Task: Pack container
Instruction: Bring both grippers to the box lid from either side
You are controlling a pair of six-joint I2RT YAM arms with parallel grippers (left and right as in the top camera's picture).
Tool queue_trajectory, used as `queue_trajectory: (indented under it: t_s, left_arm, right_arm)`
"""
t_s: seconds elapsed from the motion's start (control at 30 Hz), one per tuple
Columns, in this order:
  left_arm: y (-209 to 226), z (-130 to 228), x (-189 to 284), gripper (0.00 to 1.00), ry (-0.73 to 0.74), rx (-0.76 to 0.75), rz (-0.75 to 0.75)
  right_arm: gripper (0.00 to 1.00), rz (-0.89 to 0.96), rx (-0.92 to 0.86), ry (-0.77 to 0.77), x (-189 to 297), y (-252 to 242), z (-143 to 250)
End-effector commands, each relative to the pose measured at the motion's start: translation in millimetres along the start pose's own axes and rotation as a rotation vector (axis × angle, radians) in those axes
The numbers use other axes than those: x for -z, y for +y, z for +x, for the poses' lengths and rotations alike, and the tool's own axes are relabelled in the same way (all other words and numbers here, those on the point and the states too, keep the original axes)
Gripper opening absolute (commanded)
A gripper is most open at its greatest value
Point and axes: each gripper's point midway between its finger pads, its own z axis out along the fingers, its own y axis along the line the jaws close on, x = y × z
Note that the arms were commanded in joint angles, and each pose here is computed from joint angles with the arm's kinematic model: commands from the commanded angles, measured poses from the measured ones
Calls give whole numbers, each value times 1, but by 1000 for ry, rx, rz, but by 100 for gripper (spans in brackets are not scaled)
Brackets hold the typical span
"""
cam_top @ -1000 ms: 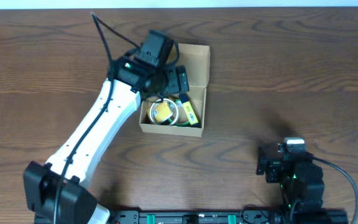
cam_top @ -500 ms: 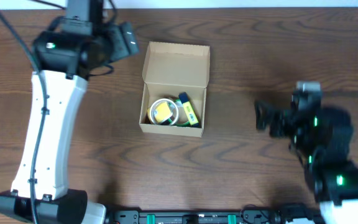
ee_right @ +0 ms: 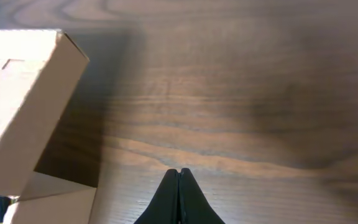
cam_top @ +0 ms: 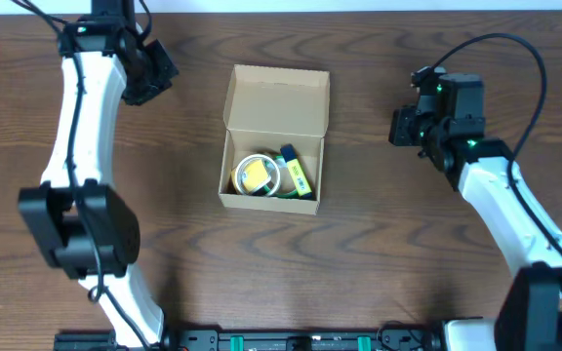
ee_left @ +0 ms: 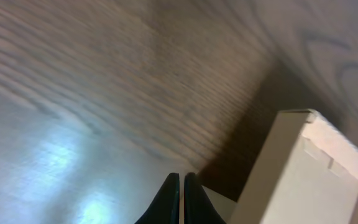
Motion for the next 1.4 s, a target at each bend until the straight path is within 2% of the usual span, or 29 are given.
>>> queue_trajectory:
  t_s: [0.0,0.47,0.7,1.07,1.37]
  left_arm:
    - [-4,3,-23,6,62,11,40]
    - [-24,45,-118,5,393,100,281]
    - [-44,52,-133,5,473,119,443]
    - [-72,71,-130,5,522,74,504]
    - [-83,75,-120,5,553,54,590]
  right_arm:
    - [1,-86,-78,45,-18,9,9]
    - [1,-509,-389,178,-95,48,40]
    - [1,-602,-481,162,-115,54,38]
    - [1,-689,-431,146,-115,95,31]
    - [1,-752,-360,76,-107,113,-9]
